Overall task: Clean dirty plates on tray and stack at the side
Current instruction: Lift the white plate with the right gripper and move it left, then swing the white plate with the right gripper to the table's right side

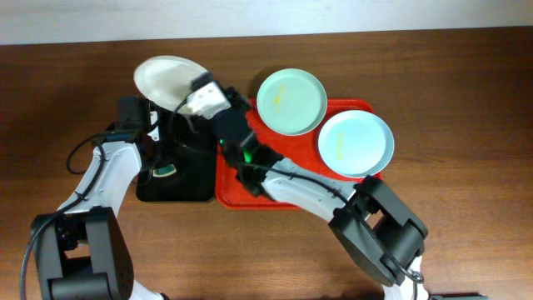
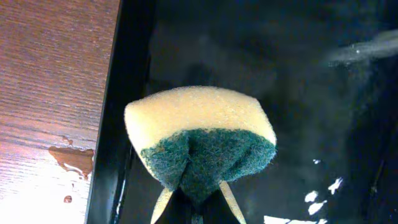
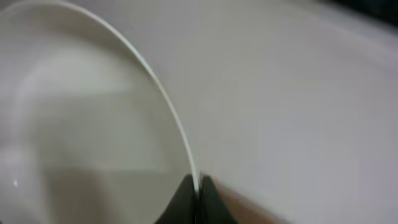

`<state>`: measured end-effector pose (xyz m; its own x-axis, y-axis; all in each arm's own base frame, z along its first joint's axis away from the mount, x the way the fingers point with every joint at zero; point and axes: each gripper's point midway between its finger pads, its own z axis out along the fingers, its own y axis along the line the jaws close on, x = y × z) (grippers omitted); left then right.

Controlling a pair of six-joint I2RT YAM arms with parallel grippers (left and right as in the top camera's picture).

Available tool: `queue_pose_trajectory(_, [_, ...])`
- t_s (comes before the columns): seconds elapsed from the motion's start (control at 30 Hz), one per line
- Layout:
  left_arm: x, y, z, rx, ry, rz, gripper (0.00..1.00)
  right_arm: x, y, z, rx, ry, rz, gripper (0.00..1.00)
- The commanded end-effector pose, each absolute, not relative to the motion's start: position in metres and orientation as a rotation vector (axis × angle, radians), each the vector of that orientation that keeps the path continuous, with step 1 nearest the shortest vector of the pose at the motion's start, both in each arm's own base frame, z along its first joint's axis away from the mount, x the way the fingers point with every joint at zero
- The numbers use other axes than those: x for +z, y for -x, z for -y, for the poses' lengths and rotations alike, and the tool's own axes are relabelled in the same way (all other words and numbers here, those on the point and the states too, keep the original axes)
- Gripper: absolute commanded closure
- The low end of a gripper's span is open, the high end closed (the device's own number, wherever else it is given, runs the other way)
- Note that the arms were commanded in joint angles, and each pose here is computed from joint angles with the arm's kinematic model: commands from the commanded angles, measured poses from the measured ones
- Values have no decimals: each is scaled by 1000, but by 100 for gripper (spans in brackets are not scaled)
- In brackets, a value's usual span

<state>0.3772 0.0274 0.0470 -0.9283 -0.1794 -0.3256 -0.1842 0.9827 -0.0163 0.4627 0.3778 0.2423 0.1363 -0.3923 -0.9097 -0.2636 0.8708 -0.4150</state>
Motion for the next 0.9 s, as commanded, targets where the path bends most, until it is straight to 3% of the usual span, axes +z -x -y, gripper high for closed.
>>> queue_pose_trajectory(0.0, [46, -375, -26, 9, 243, -2801, 100, 280, -449, -379, -332, 602, -1308, 96])
queue_pose_trajectory(0.2, [46, -375, -25, 8, 238, -2802, 100, 301, -442, -373, -333, 497, -1269, 96])
queue_pose_trajectory(0.77, [46, -375, -25, 8, 238, -2802, 100, 300, -443, -371, -337, 494, -1273, 96])
queue_pose_trajectory(0.87, [46, -375, -25, 8, 238, -2802, 100, 296, -446, -354, -353, 380, -1337, 96])
